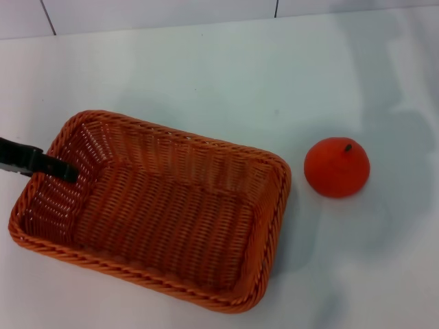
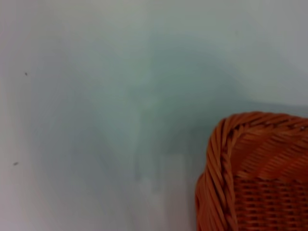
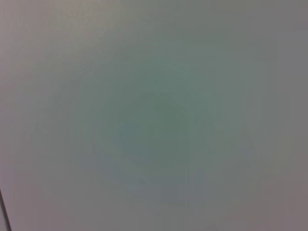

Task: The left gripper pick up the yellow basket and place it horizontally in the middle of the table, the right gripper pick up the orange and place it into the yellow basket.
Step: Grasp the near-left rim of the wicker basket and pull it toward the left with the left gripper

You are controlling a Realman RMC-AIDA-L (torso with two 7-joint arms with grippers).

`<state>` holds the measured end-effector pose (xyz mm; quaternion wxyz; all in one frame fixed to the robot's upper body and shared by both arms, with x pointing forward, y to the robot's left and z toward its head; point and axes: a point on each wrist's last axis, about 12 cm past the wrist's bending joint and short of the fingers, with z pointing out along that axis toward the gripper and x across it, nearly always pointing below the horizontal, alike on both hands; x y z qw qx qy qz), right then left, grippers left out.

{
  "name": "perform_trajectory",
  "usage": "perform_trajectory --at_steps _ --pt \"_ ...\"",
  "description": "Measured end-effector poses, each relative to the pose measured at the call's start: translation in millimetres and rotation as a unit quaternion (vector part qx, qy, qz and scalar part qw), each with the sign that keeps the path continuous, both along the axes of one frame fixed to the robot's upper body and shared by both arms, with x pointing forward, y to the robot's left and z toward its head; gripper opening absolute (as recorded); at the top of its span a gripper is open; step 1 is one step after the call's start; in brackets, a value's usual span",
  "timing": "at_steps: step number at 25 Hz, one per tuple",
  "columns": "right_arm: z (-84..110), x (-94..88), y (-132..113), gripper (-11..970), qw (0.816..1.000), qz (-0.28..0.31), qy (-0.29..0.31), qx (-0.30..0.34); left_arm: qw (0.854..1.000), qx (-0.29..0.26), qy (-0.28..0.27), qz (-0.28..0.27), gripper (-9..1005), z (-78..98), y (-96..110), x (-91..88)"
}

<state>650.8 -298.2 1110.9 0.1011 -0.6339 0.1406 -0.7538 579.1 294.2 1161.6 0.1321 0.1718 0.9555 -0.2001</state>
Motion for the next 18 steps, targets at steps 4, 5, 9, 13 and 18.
perform_trajectory --at_steps 4,5,9,13,18 --pt "0.4 0.6 0.6 747 1.000 0.001 0.000 0.000 1.000 0.003 0.011 -0.008 849 -5.6 -4.3 -0.2" --pt "0.5 0.6 0.7 747 1.000 0.001 0.000 0.000 1.000 0.003 0.011 -0.008 829 -5.6 -4.3 -0.2" --pt "-0.3 0.1 0.1 747 1.000 0.000 0.002 0.000 1.000 0.006 0.012 -0.009 744 -6.5 -6.2 0.3" --pt "-1.2 -0.5 -0.7 748 1.000 -0.001 0.003 0.000 1.000 0.007 0.006 -0.008 631 -4.9 -6.7 1.7" --pt "-2.3 -1.8 -3.6 748 1.000 -0.007 0.004 0.003 1.000 0.009 0.007 -0.016 467 -4.3 -11.0 3.1"
